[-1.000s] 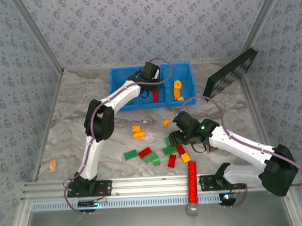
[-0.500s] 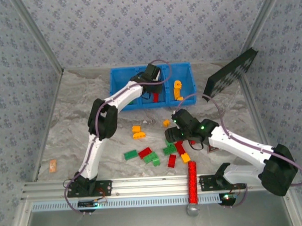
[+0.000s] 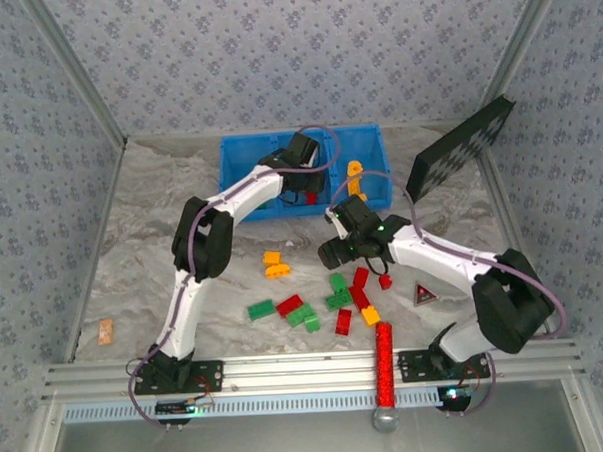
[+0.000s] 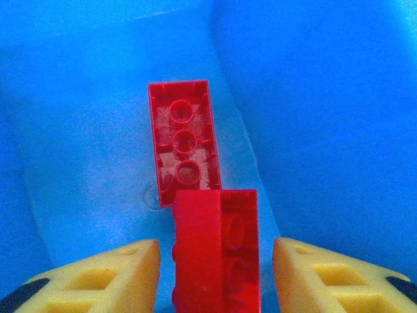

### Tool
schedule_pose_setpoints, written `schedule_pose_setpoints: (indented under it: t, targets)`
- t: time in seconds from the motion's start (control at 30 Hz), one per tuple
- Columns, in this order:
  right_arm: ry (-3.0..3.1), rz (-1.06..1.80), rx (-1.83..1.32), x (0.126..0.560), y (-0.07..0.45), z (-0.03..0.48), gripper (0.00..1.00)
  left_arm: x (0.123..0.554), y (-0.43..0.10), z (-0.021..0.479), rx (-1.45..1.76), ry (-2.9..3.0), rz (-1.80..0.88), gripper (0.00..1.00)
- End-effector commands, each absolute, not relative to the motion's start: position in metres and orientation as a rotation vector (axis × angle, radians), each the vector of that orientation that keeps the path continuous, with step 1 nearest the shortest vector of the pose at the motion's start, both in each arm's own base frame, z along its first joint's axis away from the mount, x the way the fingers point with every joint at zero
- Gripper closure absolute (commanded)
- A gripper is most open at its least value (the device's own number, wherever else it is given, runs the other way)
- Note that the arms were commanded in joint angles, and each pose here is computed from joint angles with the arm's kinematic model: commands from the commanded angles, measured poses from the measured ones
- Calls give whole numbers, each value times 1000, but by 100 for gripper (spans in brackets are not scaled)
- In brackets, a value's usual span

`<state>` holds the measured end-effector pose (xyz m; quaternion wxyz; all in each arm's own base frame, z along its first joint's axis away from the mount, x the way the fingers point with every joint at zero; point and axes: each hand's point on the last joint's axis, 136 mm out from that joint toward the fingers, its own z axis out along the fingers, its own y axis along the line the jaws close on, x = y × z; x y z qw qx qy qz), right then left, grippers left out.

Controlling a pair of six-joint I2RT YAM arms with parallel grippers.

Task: Sort the legos into containers by color
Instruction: Place the lego in the container, then pick up the lego from the center of the table.

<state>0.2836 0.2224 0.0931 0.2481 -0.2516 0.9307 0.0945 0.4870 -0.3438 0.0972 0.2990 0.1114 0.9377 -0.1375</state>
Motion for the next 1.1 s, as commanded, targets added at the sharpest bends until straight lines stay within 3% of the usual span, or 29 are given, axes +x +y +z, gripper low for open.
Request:
schedule_pose_setpoints:
  t: [0.0,0.37,0.7,1.07]
  targets:
    - [2486,274,-750,300,233,96,12,484,-341,159,301,2388,-434,50]
    - [2565,213,-808,318,242,51,14,432,-309,242,375,2297,-473,48]
    - [2608,173,-827,328,242,32,24,358,-252,244,387,2355,-419,46]
    - [2652,157,-838,329,239,21,55,262,-197,194,488,2555,-382,46]
